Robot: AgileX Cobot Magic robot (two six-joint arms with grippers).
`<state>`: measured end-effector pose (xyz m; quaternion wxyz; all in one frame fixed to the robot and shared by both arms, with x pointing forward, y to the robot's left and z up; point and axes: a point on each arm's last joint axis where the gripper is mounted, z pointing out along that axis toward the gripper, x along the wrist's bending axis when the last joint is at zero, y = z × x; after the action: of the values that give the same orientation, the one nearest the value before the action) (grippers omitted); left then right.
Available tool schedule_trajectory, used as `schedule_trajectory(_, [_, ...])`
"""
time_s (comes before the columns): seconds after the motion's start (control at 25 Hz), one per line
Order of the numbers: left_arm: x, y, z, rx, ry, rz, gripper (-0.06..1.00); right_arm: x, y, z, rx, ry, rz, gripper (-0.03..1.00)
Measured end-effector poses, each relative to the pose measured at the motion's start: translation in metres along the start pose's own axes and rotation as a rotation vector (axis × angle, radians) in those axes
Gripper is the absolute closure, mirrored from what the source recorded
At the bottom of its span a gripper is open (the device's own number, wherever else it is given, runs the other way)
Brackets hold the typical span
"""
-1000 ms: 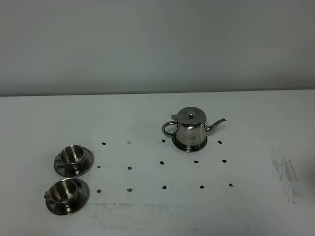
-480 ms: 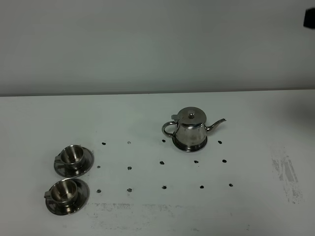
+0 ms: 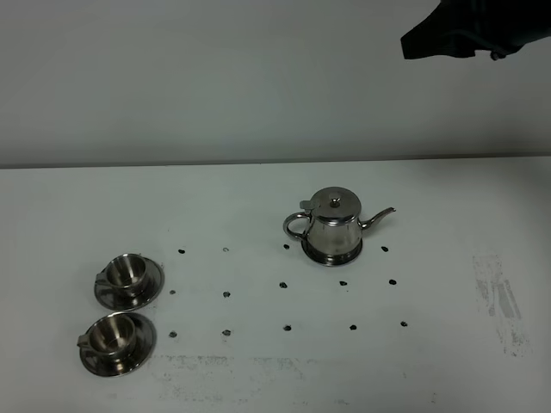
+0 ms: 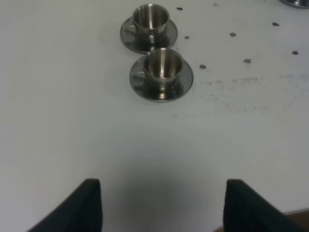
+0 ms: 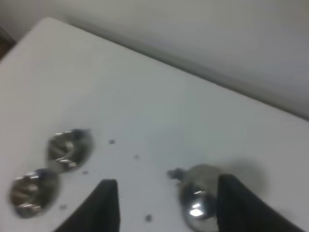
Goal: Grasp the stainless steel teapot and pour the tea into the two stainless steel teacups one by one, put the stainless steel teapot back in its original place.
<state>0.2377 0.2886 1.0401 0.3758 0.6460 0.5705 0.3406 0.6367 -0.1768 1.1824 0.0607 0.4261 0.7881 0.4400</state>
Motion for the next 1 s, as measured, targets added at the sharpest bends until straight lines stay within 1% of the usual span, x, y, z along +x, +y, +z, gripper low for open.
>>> schedule_trajectory(0.12, [0.0, 0.0, 0.0, 0.0, 0.0, 0.0, 0.4, -0.009, 0.004, 0.025, -0.009, -0.096, -0.065, 0.53])
schedule_trajectory(0.24, [0.0, 0.0, 0.0, 0.0, 0.0, 0.0, 0.4, -0.01, 0.005, 0.047, -0.016, -0.186, -0.15, 0.53])
schedule_trajectory(0.36, [0.0, 0.0, 0.0, 0.001, 0.0, 0.0, 0.4, -0.003, 0.007, 0.067, -0.039, -0.22, -0.213, 0.53])
schedule_trajectory(0.56, [0.0, 0.0, 0.0, 0.003, 0.0, 0.0, 0.4, 0.009, 0.005, 0.101, -0.057, -0.201, -0.248, 0.53])
schedule_trajectory(0.76, [0.0, 0.0, 0.0, 0.003, 0.0, 0.0, 0.4, 0.019, -0.007, 0.139, -0.026, -0.169, -0.263, 0.53])
schedule_trajectory(1.0, [0.0, 0.0, 0.0, 0.003, 0.0, 0.0, 0.4, 0.028, -0.023, 0.173, 0.022, -0.138, -0.277, 0.53])
